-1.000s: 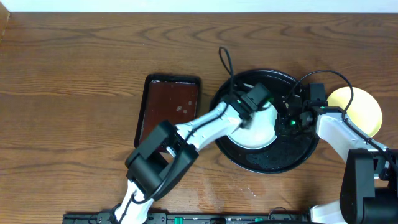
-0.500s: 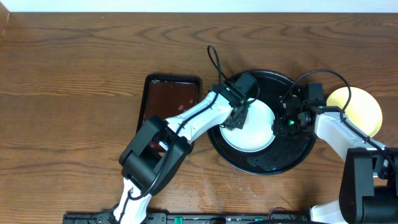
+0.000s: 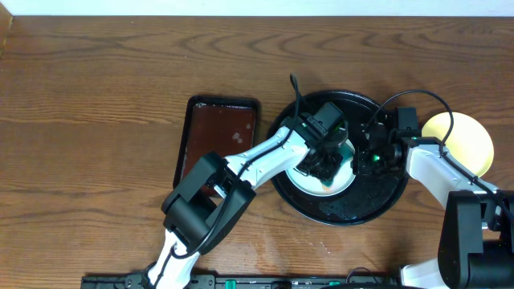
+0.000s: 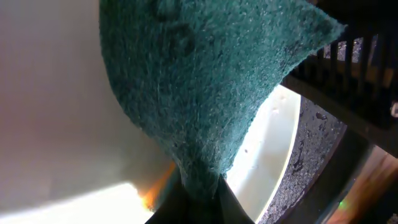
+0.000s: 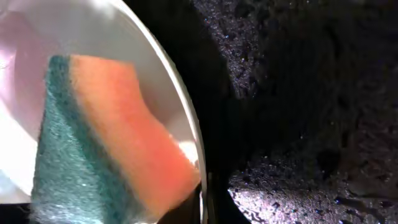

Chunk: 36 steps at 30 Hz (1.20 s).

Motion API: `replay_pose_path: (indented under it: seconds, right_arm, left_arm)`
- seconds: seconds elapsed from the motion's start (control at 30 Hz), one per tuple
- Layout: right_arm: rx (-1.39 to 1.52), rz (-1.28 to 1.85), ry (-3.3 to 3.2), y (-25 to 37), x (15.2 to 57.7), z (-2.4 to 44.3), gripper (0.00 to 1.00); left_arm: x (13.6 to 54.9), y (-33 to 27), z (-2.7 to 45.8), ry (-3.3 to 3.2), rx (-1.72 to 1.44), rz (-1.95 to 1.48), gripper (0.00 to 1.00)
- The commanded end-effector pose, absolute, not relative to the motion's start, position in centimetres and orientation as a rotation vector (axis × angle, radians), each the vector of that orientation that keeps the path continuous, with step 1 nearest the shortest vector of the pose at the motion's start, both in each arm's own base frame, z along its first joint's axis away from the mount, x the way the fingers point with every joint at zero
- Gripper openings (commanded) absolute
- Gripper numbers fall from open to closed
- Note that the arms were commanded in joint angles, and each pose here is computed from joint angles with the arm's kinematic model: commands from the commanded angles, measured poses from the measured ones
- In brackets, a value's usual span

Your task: Clean dirty plates on tray and stack at the side

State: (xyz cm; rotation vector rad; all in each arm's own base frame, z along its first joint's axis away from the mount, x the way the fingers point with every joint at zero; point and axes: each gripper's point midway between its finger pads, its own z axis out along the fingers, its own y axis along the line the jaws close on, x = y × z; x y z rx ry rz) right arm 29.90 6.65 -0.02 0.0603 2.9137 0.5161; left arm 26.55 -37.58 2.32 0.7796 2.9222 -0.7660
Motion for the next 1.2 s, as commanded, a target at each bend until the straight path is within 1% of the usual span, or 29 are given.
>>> replay_pose_path:
  seconds: [0.0,0.1,0.2,0.3,0.37,0.47,0.63,0.73,0.83,0.9,0.97,1.0,1.03,1.07,1.17]
  right_arm:
    - [0.012,0.442,3.002,6.2,27.9,-1.9,0.01]
    - [0.012,0.442,3.002,6.2,27.9,-1.9,0.01]
    - [0.012,0.442,3.001,6.2,27.9,-1.9,0.01]
    - [0.011,0.441,2.999,6.2,28.0,-1.9,0.01]
    - [0.011,0.441,3.0,6.2,28.0,-1.9,0.01]
    - [0.012,0.442,3.002,6.2,27.9,-1.9,0.01]
    - [0.012,0.442,3.001,6.2,27.9,-1.9,0.01]
    - [0.012,0.442,3.001,6.2,27.9,-1.9,0.01]
    - [0.011,0.441,3.0,6.2,28.0,-1.9,0.01]
    - [0.012,0.442,3.0,6.2,28.0,-1.9,0.03]
    - [0.011,0.442,2.999,6.2,28.0,-1.9,0.09]
    - [0.01,0.442,2.996,6.2,28.1,-1.9,0.1]
    - [0.01,0.443,2.992,6.2,28.2,-1.9,0.09]
    - [0.011,0.45,2.986,6.3,28.3,-1.8,0.01]
    - [0.101,0.459,2.965,6.4,28.9,-0.9,0.01]
  left_arm:
    - [27.0,-35.9,1.0,2.976,0.738,-0.716,0.08]
    - [29.4,-32.1,0.7,3.012,0.576,-0.43,0.07]
    - [31.5,-28.4,1.6,2.986,0.495,-0.162,0.08]
    - [32.9,-26.2,3.1,2.935,0.442,-0.004,0.08]
    - [33.4,-25.9,4.4,2.897,0.429,0.026,0.07]
    - [33.9,-26.3,6.6,2.85,0.4,-0.026,0.07]
    - [33.5,-25.7,11.5,2.782,0.357,-0.101,0.08]
    - [33.5,-23.7,14.1,2.763,0.303,-0.11,0.07]
    - [34.1,-19.8,15.3,2.771,0.196,-0.029,0.07]
    - [34.7,-16.8,14.9,2.798,0.111,0.039,0.08]
    - [35.0,-14.2,13.5,2.841,0.024,0.076,0.08]
    - [35.0,-13.0,12.6,2.864,-0.016,0.093,0.07]
    - [35.0,-12.0,11.6,2.887,-0.061,0.101,0.08]
    - [34.9,-11.2,10.4,2.914,-0.103,0.091,0.08]
    - [34.4,-10.7,7.4,2.99,-0.184,-0.043,0.07]
